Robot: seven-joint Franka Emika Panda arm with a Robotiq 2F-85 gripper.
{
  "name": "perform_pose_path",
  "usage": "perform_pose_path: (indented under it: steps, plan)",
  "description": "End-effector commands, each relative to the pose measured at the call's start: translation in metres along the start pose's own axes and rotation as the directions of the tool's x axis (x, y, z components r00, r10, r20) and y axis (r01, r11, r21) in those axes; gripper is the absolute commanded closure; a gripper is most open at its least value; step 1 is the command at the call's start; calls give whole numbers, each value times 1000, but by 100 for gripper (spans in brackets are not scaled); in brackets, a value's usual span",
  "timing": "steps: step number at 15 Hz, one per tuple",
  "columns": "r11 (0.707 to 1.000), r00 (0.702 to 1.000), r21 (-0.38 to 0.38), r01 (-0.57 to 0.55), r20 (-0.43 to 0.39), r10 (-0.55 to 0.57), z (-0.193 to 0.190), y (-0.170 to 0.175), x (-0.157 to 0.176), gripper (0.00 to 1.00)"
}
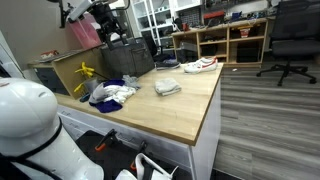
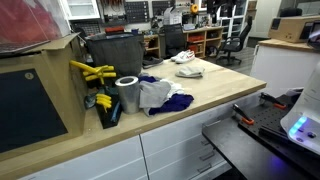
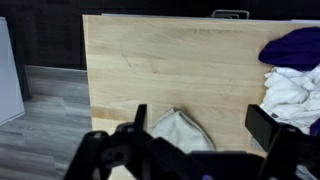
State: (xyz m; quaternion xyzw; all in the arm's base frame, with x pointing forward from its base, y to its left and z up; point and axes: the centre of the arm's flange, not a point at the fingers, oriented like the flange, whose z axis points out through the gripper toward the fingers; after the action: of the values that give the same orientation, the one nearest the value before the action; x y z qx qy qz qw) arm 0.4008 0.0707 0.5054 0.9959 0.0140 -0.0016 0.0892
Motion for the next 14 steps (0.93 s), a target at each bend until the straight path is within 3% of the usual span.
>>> perform_pose_path:
  steps: [1, 8, 9, 10, 14]
  plan:
    - [997, 997, 36, -68, 26, 67, -19, -6, 37, 0]
    - [994, 981, 39, -98, 172, 90, -30, -2, 89, 0]
    - [993, 968, 24, -119, 224, 111, -30, -3, 91, 0]
    - [996, 985, 25, -80, 152, 75, -17, 0, 71, 0]
    - [996, 976, 15, -93, 201, 88, -15, -1, 83, 0]
